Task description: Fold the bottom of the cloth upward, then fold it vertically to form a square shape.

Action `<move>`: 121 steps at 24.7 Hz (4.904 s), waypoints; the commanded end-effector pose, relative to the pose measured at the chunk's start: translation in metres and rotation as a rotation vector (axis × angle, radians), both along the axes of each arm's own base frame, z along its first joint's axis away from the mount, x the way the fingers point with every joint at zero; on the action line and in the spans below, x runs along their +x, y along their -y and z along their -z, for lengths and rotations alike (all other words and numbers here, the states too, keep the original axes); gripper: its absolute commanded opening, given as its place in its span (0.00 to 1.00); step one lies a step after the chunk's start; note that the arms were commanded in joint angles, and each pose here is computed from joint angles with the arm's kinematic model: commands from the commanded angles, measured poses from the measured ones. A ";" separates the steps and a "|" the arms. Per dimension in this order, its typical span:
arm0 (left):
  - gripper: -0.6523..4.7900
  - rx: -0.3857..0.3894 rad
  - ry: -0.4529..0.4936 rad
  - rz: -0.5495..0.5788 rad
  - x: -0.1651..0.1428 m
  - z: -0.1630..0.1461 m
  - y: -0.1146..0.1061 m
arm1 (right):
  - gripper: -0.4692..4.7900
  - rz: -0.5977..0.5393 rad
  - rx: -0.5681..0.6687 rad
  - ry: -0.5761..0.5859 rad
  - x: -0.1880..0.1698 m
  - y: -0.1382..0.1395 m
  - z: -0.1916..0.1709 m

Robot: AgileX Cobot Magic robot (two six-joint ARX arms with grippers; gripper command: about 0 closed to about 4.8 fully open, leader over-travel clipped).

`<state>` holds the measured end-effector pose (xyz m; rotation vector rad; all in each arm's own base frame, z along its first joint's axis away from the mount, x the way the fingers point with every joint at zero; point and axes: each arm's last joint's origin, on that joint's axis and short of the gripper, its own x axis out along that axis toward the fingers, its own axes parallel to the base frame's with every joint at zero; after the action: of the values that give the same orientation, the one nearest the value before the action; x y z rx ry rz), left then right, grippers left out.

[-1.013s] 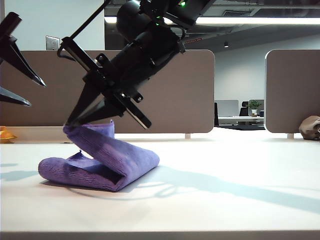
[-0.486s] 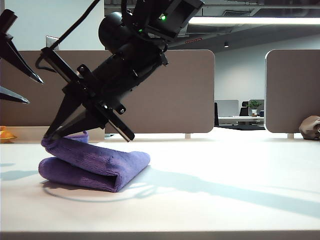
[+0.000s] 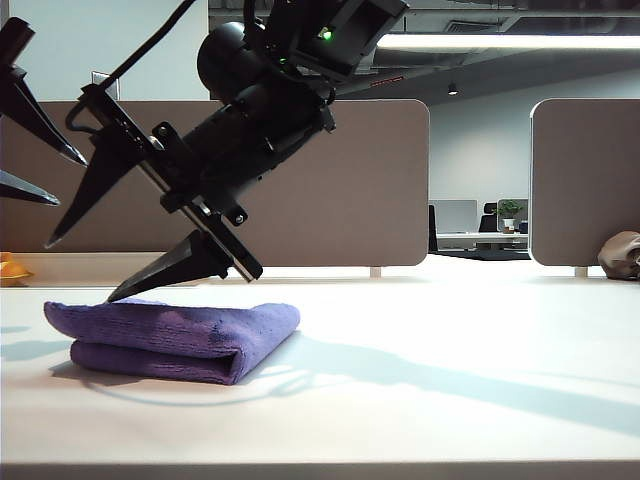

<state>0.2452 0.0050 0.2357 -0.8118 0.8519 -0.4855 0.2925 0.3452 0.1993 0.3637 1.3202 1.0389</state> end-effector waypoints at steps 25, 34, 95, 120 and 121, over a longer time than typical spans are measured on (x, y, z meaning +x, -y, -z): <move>0.11 0.025 0.335 0.016 -0.045 -0.062 0.003 | 0.08 0.014 -0.116 0.587 -0.037 0.067 -0.148; 0.11 0.117 0.483 -0.110 -0.079 -0.088 0.004 | 0.08 0.048 -0.092 0.778 -0.055 0.097 -0.192; 0.11 0.374 0.724 -0.259 -0.152 0.021 0.007 | 0.08 0.273 0.292 1.089 -0.185 0.233 -0.097; 0.11 0.562 0.583 -0.279 -0.143 0.094 0.003 | 0.08 0.326 0.073 0.950 -0.192 0.245 0.043; 0.11 0.567 0.577 -0.280 -0.143 0.095 0.003 | 0.08 0.327 0.057 0.958 -0.192 0.246 0.044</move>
<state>0.1021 0.0023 0.1391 -0.2398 0.3053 -0.1926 0.1000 0.1002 0.1552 0.1071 0.3687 0.8237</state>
